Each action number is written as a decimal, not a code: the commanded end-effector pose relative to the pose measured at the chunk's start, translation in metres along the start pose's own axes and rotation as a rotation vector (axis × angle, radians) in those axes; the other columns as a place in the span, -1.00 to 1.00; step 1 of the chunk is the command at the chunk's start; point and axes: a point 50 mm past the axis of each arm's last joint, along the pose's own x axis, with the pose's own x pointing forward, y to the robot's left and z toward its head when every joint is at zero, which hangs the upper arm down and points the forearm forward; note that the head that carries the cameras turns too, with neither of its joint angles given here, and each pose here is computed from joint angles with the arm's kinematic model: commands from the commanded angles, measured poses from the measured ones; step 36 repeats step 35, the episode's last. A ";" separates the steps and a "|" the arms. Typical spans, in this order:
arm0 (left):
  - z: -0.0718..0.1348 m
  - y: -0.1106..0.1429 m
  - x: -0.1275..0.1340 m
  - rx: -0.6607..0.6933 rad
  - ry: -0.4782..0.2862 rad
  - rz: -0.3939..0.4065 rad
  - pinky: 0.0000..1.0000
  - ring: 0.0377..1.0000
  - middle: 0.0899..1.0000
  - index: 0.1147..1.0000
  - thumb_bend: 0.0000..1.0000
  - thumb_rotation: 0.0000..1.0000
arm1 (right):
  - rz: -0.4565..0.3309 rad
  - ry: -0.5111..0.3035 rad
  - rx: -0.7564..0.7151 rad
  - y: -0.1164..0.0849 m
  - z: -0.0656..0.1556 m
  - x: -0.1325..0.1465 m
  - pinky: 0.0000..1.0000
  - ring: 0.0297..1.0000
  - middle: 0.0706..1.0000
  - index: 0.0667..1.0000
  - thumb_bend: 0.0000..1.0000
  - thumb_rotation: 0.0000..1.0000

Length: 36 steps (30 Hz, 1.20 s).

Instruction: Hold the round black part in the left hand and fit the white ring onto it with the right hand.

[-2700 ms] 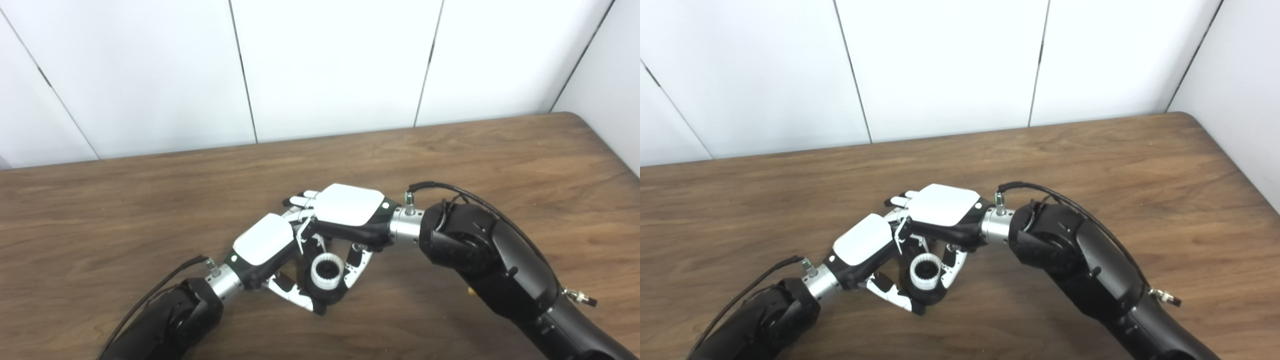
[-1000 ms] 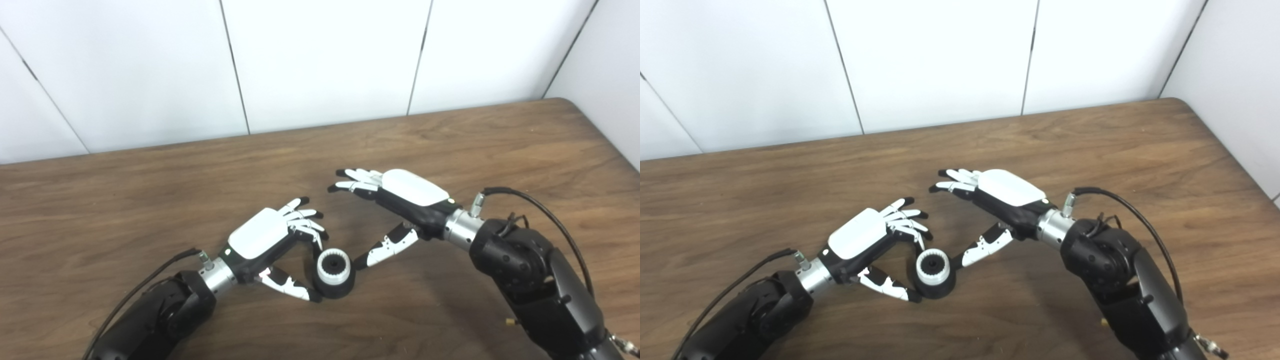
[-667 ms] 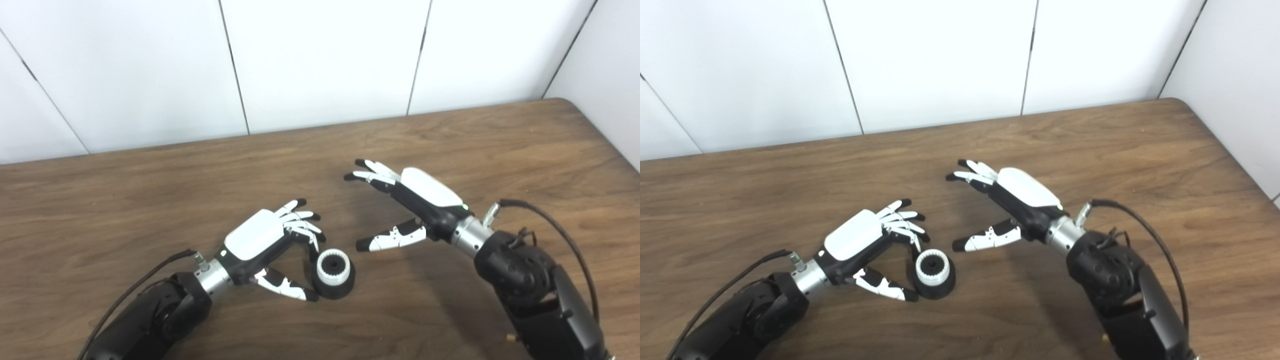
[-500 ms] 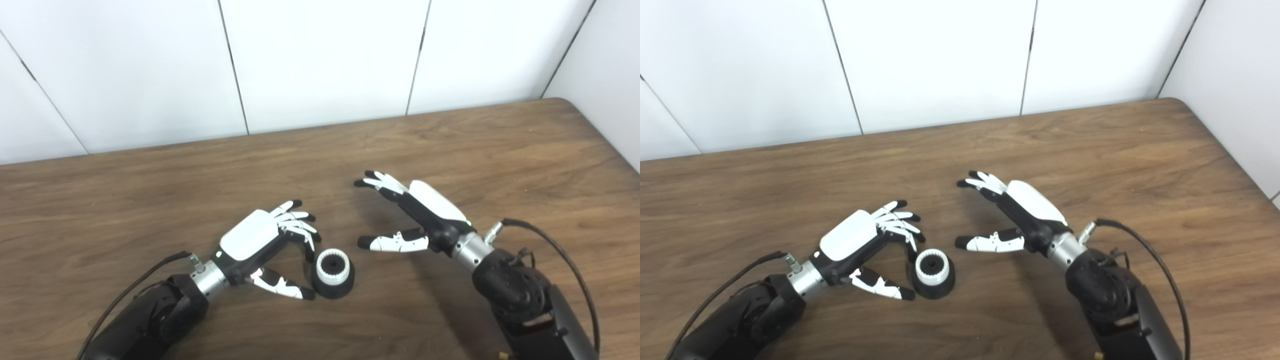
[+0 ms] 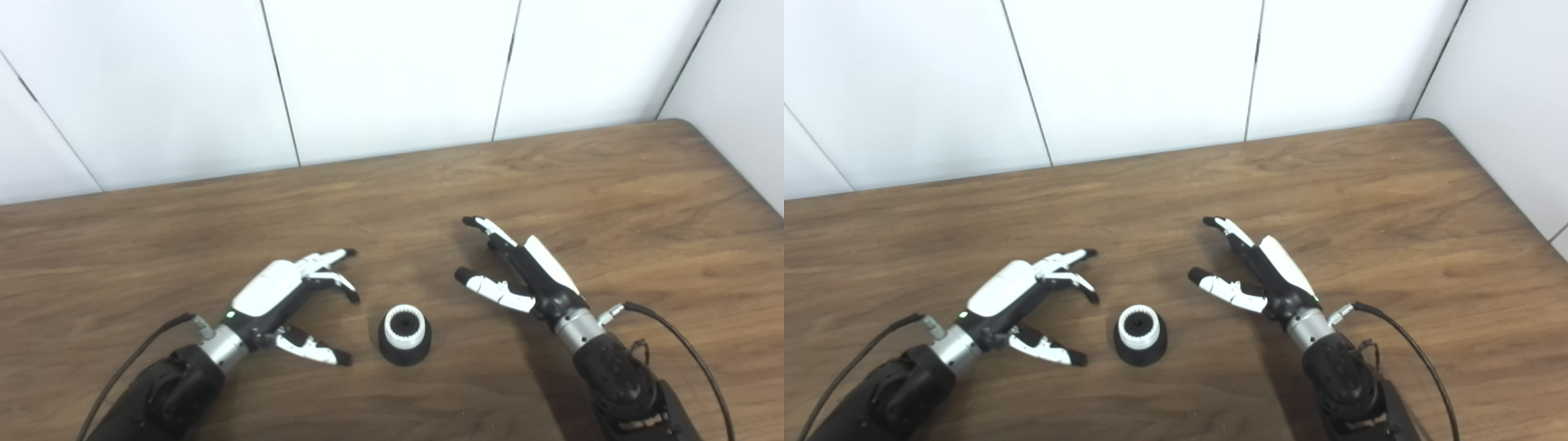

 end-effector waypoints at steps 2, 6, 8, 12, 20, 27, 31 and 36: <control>-0.012 0.014 -0.012 -0.034 0.107 0.011 0.94 0.94 0.96 0.97 1.00 -0.26 | -0.044 0.004 0.045 -0.001 -0.003 0.001 0.78 0.89 0.94 0.88 -0.07 0.49; -0.012 0.019 -0.023 -0.179 0.166 0.096 1.00 0.98 1.00 1.00 1.00 -0.24 | -0.092 0.013 0.118 0.003 -0.007 -0.001 0.69 0.83 0.90 0.88 -0.06 0.45; -0.012 0.018 -0.029 -0.283 0.206 0.158 0.99 0.99 1.00 1.00 1.00 -0.14 | -0.109 0.018 0.147 0.006 -0.009 -0.002 0.66 0.82 0.89 0.89 -0.09 0.44; -0.012 0.012 -0.036 -0.446 0.234 0.275 0.84 0.96 1.00 1.00 0.91 0.26 | -0.130 0.031 0.198 0.007 -0.011 -0.002 0.74 0.88 0.94 0.96 -0.14 0.51; -0.005 0.000 -0.040 -0.686 0.243 0.449 0.77 0.97 1.00 1.00 0.65 0.78 | -0.175 0.047 0.255 -0.001 -0.014 0.005 0.92 0.94 0.95 1.00 -0.05 0.68; 0.006 -0.005 -0.038 -0.798 0.237 0.544 0.95 1.00 1.00 1.00 0.53 0.92 | -0.175 0.054 0.280 -0.001 -0.016 0.010 0.90 0.93 0.94 0.99 -0.01 0.62; 0.013 -0.007 -0.038 -0.822 0.241 0.577 0.95 1.00 1.00 1.00 0.43 0.91 | -0.149 0.034 0.283 -0.003 -0.018 0.013 0.90 0.93 0.93 0.99 -0.08 0.56; 0.018 -0.009 -0.038 -0.839 0.244 0.606 0.87 1.00 1.00 1.00 0.41 0.90 | -0.125 0.021 0.271 -0.006 -0.020 0.018 0.90 0.94 0.94 1.00 -0.09 0.54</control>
